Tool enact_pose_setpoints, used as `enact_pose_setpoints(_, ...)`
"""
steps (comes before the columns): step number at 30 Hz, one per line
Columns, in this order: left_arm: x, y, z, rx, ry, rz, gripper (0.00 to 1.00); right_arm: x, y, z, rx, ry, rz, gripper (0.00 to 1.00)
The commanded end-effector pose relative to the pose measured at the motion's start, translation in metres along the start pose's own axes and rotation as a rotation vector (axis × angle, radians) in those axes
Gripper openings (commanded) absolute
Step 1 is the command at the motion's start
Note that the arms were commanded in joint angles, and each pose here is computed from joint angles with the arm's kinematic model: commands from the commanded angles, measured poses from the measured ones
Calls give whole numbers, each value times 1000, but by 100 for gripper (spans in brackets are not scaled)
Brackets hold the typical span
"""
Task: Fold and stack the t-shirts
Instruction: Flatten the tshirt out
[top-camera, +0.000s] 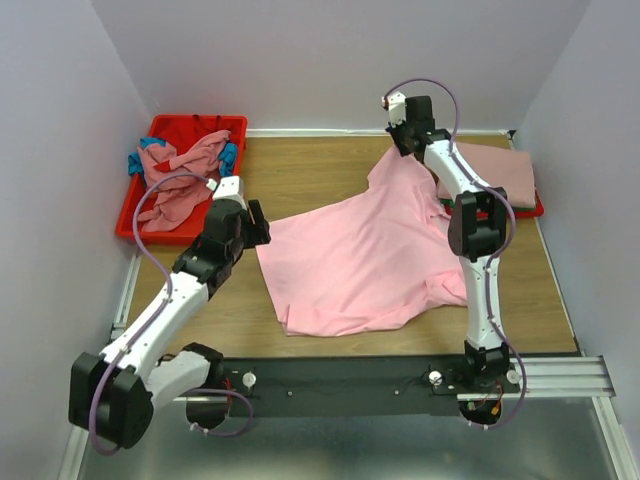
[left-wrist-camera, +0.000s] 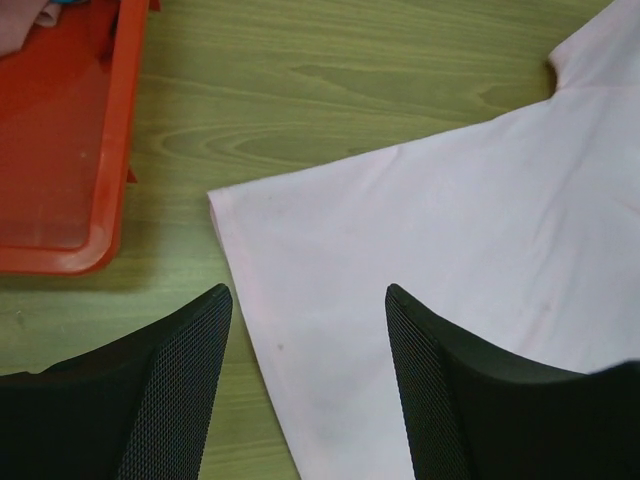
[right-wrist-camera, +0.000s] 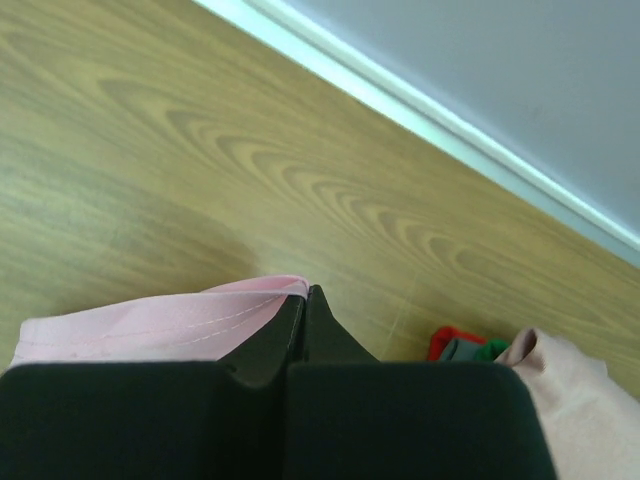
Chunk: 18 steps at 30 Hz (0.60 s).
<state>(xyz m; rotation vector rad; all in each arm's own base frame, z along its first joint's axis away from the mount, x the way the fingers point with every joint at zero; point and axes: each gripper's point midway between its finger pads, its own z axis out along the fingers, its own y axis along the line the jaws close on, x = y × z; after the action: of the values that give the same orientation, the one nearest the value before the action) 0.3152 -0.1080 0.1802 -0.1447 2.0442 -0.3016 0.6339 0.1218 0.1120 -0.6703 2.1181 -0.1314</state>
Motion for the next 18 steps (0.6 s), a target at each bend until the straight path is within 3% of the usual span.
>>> enact_pose_setpoints(1, 5, -6, 29, 9, 69, -10, 69, -11, 0, 16, 7, -64, 46, 0)
enact_pose_setpoints(6, 32, 9, 76, -105, 237, 72, 66, 3, 6, 19, -8, -32, 57, 0)
enact_pose_setpoints(18, 51, 66, 136, -416, 305, 96, 65, 12, 12, 10, -63, -30, 89, 0)
